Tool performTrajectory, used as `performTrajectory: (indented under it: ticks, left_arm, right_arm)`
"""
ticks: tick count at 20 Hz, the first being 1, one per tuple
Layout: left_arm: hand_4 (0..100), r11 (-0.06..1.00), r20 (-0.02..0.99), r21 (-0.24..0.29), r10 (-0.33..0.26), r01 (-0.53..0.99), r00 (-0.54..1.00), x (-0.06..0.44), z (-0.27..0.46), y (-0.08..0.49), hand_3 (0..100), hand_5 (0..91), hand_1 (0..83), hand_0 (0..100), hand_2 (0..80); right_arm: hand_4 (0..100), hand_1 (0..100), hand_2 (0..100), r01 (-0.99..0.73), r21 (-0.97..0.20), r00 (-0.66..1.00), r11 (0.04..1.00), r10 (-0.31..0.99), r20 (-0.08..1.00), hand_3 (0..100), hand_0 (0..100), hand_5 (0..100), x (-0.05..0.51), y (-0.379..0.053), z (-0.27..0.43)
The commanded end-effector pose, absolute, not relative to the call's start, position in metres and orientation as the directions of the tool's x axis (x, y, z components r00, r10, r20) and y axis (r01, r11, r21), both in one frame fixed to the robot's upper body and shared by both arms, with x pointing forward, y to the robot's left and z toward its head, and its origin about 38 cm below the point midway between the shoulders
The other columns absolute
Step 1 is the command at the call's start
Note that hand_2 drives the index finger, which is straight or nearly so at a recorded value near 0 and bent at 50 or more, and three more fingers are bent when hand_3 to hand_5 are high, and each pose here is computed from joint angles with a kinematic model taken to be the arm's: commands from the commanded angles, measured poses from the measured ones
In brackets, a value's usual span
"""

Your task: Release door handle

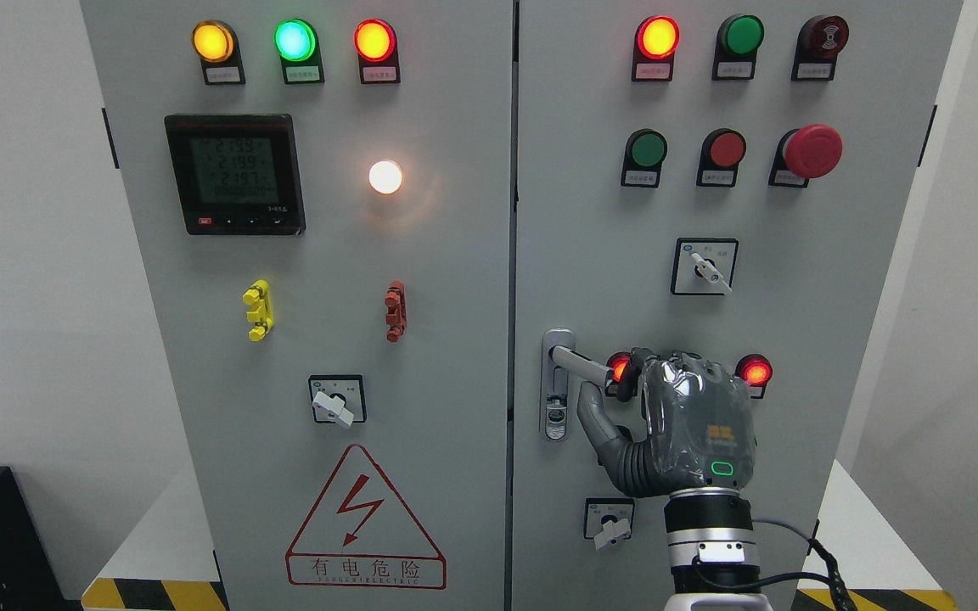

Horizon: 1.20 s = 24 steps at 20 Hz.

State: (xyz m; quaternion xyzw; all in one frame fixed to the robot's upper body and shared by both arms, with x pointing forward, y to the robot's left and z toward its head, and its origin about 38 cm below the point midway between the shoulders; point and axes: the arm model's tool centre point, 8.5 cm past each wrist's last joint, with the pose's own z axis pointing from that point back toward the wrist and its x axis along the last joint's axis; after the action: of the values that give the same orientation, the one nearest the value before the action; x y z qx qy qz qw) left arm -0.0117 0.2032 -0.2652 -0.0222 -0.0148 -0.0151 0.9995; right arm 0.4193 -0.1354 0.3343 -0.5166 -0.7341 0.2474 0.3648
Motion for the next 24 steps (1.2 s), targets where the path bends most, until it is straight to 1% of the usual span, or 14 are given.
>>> performTrajectory:
  ticks: [1,24]
  left_arm:
    - [1,0.999,0.031,-0.045,-0.03,0.031,0.999,-0.0116,-0.2652,0.2029,11,0.0,0.0,0,4.3]
    - [1,0.999,0.029,-0.044,-0.03,0.031,0.999,-0.0118,-0.2652,0.2039,11,0.0,0.0,0,4.5]
  right_arm:
    - [80,40,69,0.582,-0.737,-0.201,0.344,0.939,0.279,96,46,78,0.4187,-0.1359,0.3359]
    - [80,40,68,0.593,-0.733,-0.194,0.333,0.943,0.271,95,46,78,0.4205,-0.1401,0.3399]
